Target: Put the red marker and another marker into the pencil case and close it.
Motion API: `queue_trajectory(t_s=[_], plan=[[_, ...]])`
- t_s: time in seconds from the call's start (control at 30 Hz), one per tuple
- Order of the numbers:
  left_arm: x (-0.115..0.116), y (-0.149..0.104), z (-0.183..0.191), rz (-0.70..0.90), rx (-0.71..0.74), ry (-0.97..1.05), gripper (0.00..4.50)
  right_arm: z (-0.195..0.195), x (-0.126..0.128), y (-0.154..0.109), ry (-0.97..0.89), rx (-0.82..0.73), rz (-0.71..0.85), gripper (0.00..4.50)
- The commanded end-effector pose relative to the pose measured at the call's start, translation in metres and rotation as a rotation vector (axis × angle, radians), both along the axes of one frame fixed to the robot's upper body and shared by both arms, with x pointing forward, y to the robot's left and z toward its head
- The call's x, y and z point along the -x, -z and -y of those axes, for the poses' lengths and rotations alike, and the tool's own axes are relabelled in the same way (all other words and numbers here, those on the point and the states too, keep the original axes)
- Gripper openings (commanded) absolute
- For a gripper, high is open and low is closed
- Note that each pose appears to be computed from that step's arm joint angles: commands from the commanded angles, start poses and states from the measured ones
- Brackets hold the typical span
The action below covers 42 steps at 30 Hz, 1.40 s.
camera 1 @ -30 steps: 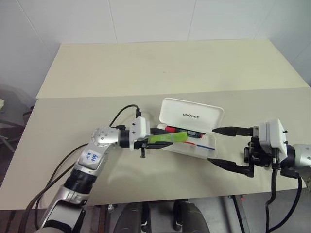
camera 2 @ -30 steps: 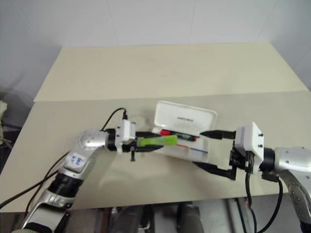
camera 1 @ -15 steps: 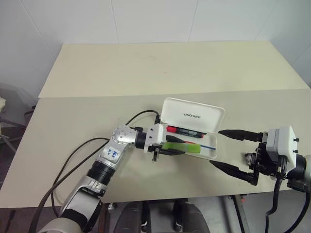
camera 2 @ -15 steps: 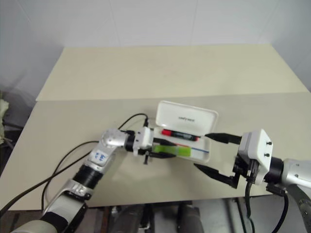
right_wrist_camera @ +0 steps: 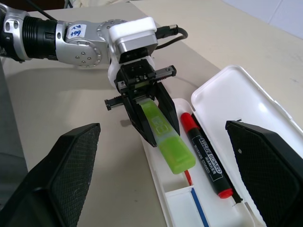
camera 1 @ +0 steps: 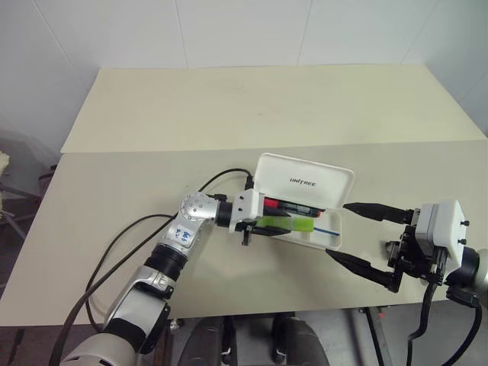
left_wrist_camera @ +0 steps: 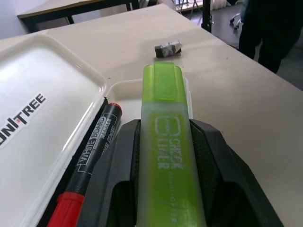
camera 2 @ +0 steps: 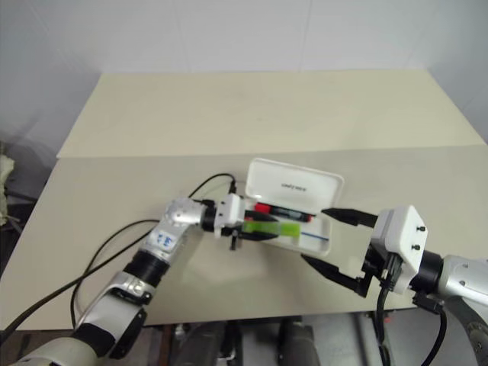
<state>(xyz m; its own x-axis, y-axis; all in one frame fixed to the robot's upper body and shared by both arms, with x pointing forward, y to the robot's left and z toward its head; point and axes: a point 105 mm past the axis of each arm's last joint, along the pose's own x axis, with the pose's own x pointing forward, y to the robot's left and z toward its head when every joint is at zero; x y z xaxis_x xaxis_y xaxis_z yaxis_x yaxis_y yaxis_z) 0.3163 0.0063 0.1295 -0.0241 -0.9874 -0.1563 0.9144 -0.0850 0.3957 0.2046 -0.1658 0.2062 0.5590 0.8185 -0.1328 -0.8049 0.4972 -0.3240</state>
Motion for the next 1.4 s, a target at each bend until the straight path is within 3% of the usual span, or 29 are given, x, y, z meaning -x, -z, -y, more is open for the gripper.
queue_trajectory(t_s=[0.03,0.5,0.53,0.8,1.1,1.4], plan=[[0.001,-0.019,0.001,0.054,0.021,0.023,1.13,-0.006,0.002,-0.007,-0.016,-0.019,0.043,4.50],[-0.006,-0.007,0.002,0.071,-0.041,0.026,1.13,-0.008,0.004,-0.008,-0.007,-0.030,0.053,4.50],[-0.006,-0.007,0.004,0.065,-0.039,0.031,1.85,-0.008,0.004,-0.008,-0.006,-0.031,0.053,4.50],[-0.002,-0.006,0.009,0.058,-0.026,0.051,4.48,-0.009,0.003,-0.008,0.000,-0.033,0.055,4.50],[0.006,-0.017,0.000,0.017,0.063,0.036,4.48,-0.008,-0.001,-0.004,0.013,-0.057,0.027,4.50],[0.023,-0.034,-0.026,-0.002,0.172,-0.038,4.48,0.025,-0.008,0.018,0.273,-0.140,-0.042,4.50]])
